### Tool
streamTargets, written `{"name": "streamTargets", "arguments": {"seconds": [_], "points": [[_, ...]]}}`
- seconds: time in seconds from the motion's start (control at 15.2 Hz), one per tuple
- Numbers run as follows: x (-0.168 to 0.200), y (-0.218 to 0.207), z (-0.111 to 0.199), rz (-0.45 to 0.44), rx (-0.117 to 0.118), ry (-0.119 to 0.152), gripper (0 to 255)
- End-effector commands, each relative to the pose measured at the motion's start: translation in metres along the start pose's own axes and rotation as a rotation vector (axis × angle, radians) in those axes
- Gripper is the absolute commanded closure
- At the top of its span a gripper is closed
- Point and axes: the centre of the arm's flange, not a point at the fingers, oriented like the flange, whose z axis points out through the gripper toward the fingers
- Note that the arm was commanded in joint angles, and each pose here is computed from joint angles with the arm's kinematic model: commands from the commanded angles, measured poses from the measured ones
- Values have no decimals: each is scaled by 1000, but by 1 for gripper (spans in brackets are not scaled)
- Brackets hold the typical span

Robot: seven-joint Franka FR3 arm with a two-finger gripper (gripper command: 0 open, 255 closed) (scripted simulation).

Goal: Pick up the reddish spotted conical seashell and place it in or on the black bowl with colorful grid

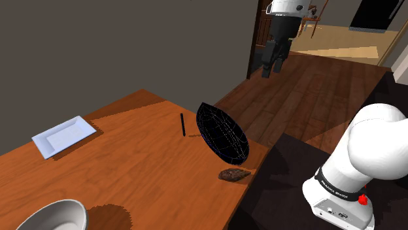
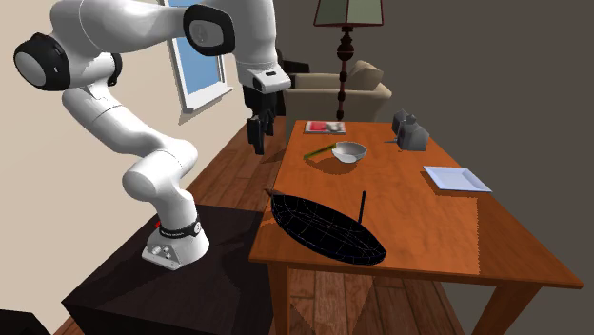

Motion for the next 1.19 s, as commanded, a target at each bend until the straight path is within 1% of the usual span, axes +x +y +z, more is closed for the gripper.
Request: {"name": "streamTargets", "arguments": {"seconds": [0.0,0.59,1.12], "points": [[0,0,0,0,0,0,0],[19,-79,101,2,-90,-100,0],[28,-141,197,4,-169,-189,0]]}}
